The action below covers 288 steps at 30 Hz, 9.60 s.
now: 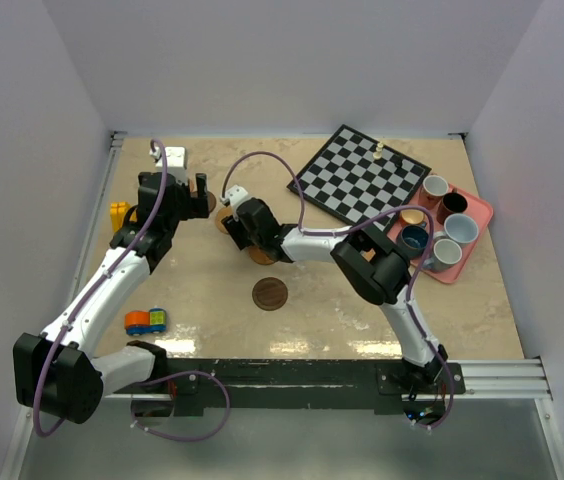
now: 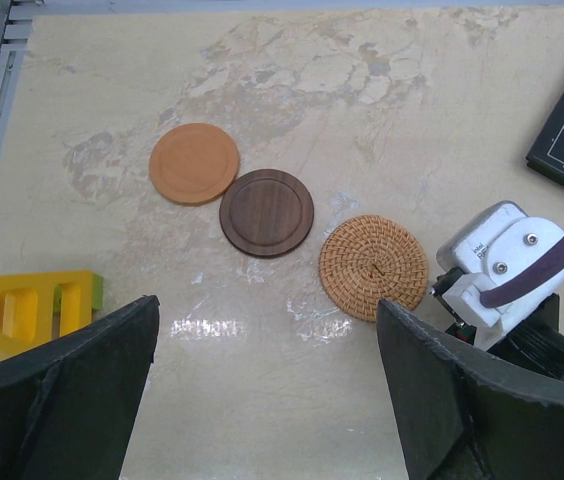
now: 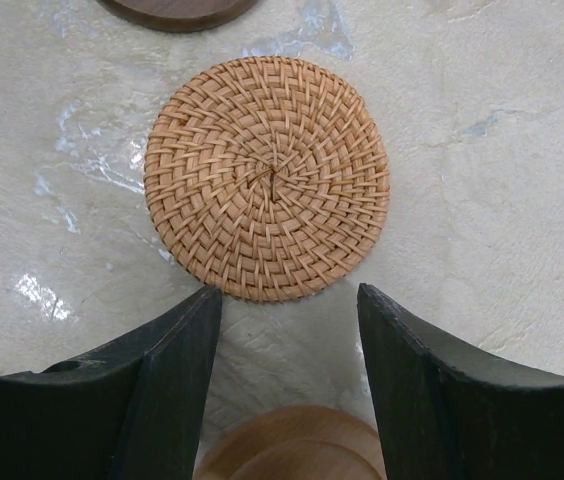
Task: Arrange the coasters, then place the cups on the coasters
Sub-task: Move the coaster to the center of the board.
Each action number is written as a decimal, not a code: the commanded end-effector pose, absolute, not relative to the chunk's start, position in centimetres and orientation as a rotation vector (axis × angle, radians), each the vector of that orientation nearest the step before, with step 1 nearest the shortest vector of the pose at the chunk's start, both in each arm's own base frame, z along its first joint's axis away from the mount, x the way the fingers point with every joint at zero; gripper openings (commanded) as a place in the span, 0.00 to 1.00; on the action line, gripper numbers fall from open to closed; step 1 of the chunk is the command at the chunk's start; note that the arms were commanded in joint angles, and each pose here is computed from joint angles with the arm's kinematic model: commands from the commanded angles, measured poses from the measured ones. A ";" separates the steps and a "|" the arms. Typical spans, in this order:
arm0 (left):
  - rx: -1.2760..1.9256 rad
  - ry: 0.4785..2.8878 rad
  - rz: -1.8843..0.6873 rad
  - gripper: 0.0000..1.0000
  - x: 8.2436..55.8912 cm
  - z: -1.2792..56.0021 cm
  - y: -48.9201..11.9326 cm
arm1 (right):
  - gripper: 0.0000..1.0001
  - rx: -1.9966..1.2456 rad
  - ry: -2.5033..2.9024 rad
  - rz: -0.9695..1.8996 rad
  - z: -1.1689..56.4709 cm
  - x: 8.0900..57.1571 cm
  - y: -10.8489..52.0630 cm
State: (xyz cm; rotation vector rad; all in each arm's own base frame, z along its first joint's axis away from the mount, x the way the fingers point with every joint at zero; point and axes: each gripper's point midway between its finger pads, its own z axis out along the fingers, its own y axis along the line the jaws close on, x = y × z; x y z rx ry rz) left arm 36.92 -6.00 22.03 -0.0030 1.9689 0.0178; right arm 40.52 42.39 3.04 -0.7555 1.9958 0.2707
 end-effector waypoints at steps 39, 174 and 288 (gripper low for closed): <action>-0.034 1.938 -0.001 0.95 37.5 22.9 -5.7 | 0.60 -0.840 1.929 0.300 2.7 41.0 45.9; -0.027 1.946 0.000 0.96 37.6 22.8 -5.7 | 0.44 -0.434 2.051 0.288 2.8 44.1 40.1; 0.003 1.941 -0.030 1.00 37.5 22.7 -6.2 | 0.79 -0.650 2.219 0.268 -0.8 39.5 35.6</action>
